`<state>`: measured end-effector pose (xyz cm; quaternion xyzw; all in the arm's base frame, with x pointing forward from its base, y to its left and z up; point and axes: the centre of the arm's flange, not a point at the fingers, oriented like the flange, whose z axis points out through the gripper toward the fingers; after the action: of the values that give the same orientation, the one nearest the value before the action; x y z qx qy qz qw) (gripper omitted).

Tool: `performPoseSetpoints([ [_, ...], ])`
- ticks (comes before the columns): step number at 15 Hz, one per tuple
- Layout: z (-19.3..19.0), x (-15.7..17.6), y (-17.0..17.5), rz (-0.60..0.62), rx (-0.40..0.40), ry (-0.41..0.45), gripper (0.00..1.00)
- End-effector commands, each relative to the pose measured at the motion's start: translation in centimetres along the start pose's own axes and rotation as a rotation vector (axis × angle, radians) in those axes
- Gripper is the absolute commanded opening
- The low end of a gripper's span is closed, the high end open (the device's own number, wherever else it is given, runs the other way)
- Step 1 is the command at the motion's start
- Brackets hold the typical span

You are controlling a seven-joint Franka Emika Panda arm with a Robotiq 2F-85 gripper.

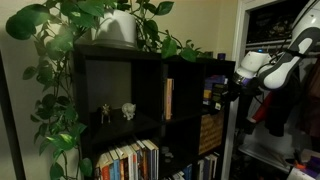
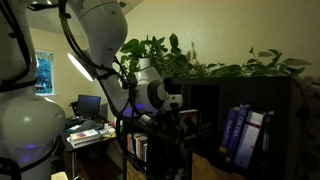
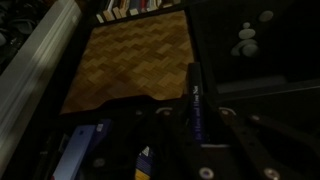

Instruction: Move the black book to the first shelf from the right

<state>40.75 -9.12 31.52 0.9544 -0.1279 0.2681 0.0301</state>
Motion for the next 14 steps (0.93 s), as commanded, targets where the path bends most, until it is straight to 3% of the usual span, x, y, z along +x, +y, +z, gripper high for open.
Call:
performPoseSetpoints([
  [1,1.8,1.9,0.6,0.011,0.019,0.037,0.08],
  [7,4.4,4.5,1.9,-0.021,0.039,0.075,0.08],
  [14,8.0,6.2,2.1,-0.136,0.024,0.058,0.08],
])
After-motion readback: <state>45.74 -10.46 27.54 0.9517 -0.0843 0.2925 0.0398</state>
